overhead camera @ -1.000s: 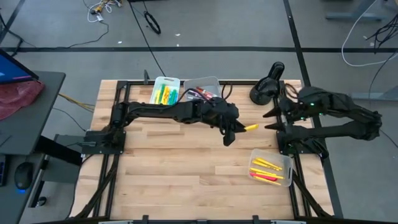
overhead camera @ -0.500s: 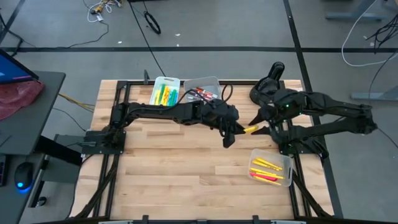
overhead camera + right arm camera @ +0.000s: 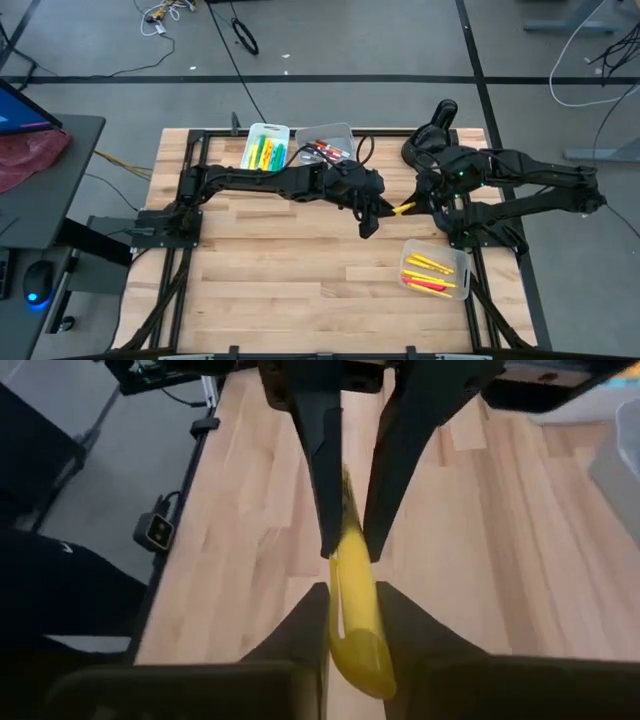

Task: Pick & Place Markers
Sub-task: Put the yellow pen into the transparent bin

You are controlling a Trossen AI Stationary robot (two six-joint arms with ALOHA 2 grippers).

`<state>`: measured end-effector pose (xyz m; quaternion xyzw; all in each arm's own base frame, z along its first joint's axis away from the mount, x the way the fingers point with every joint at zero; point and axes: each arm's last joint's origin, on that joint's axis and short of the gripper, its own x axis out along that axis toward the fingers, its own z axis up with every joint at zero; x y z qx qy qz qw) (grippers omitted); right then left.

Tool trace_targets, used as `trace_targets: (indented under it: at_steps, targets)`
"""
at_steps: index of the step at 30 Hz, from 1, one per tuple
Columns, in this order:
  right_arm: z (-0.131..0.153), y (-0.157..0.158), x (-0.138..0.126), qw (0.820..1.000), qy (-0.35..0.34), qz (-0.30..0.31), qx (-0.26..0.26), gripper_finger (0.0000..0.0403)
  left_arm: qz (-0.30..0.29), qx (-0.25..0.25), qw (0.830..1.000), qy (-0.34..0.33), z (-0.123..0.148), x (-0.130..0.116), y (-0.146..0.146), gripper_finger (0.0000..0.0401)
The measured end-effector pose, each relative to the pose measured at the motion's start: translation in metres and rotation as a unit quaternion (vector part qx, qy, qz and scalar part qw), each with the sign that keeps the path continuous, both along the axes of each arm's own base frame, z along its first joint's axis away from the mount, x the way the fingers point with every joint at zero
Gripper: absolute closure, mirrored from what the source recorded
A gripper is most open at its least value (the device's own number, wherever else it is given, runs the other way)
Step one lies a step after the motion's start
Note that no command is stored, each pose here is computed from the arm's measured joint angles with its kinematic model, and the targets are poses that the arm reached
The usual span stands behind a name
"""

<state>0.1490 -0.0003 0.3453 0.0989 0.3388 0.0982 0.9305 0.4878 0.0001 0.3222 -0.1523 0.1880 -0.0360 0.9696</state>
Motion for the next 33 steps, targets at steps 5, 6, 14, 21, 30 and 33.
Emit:
trace_targets:
  at_steps: [5,6,14,21,30,33]
  targets:
    - [-0.005,0.006,-0.018,0.993,0.098,-0.005,0.067,0.0357,0.002,0.001,1.000,-0.005,0.001,0.000,0.001,0.0298]
    - [-0.003,0.008,-0.022,0.990,0.116,-0.002,0.082,0.0357,0.003,0.001,1.000,-0.005,0.002,0.000,0.001,0.0281]
    - [-0.010,0.027,-0.075,0.918,0.352,-0.051,0.172,0.0357,0.006,-0.008,1.000,0.012,-0.001,-0.001,0.001,0.0184]
    - [-0.031,0.040,-0.079,0.915,0.356,-0.087,0.169,0.0357,0.015,-0.004,0.999,0.028,-0.004,-0.002,0.002,0.0171]
    - [-0.092,0.062,-0.064,0.925,0.338,-0.131,0.115,0.0357,0.020,-0.017,0.999,0.031,-0.004,-0.003,0.002,0.0187]
    - [-0.110,0.066,-0.062,0.925,0.325,-0.161,0.112,0.0357,0.020,-0.017,0.999,0.031,-0.004,-0.003,0.002,0.0190]
